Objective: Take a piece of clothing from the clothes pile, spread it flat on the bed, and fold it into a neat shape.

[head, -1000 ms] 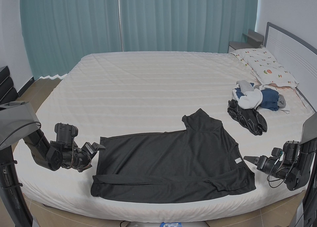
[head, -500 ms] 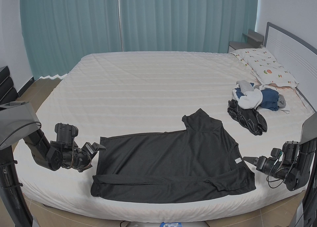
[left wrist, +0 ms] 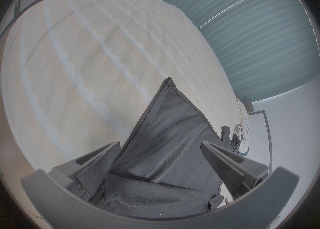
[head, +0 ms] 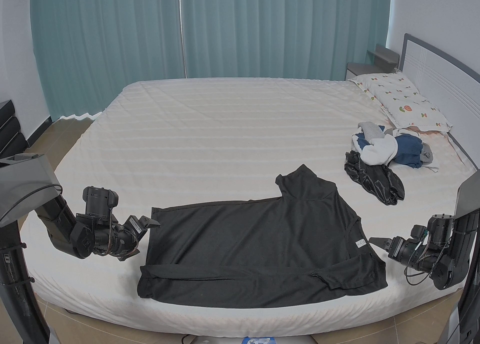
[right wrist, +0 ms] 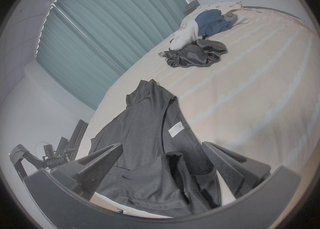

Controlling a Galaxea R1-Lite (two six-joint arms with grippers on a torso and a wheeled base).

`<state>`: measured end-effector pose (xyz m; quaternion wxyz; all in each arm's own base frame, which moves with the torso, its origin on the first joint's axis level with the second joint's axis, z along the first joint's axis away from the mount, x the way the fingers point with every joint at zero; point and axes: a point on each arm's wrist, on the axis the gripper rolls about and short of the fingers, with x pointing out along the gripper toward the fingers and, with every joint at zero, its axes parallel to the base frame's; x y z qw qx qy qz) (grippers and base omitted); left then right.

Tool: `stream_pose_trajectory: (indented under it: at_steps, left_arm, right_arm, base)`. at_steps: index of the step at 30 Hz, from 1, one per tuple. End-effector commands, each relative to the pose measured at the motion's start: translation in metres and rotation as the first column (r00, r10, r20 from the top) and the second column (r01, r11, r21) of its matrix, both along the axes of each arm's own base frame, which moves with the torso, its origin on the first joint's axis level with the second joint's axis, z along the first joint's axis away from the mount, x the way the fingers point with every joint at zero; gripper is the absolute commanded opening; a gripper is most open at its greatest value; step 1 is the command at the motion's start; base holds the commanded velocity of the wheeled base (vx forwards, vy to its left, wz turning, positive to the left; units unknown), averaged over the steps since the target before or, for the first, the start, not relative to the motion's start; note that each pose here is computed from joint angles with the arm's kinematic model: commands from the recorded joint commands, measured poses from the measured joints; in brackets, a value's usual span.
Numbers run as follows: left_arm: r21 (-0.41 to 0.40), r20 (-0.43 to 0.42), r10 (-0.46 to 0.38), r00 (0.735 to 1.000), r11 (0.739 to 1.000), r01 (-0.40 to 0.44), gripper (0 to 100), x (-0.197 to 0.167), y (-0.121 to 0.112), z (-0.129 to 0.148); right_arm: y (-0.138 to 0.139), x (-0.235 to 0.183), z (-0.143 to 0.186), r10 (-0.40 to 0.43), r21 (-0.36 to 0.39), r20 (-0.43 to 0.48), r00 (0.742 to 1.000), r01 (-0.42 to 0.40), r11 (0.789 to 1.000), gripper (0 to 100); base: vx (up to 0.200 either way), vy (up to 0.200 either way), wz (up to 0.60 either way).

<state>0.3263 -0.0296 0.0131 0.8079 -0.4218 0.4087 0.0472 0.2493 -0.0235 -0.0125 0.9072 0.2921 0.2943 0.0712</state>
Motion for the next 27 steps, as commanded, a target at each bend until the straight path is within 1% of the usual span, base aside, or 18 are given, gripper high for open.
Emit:
stream_pose_trajectory:
  at_steps: [1,13,27]
  left_arm:
    - [-0.001,-0.002,-0.002,1.000,1.000,0.002,100,-0.0003,-0.0004,-0.0006]
    - [-0.001,-0.005,0.000,1.000,1.000,0.000,100,0.0016,0.0000,-0.0025]
    - [-0.001,-0.004,0.000,1.000,1.000,0.000,100,0.0020,-0.0001,-0.0022]
  right_arm:
    - [-0.0005,0.0007,0.0001,-0.014,-0.009,0.009,1.000,0.014,1.000,100]
    - [0.0000,-0.0030,-0.0004,-0.013,-0.007,-0.005,1.000,0.013,1.000,100]
    - [-0.0001,-0.0011,0.0001,-0.010,-0.004,0.003,1.000,0.010,1.000,100]
  base:
    - [0.000,0.000,0.00]
    - [0.000,0.000,0.00]
    - [0.000,0.000,0.00]
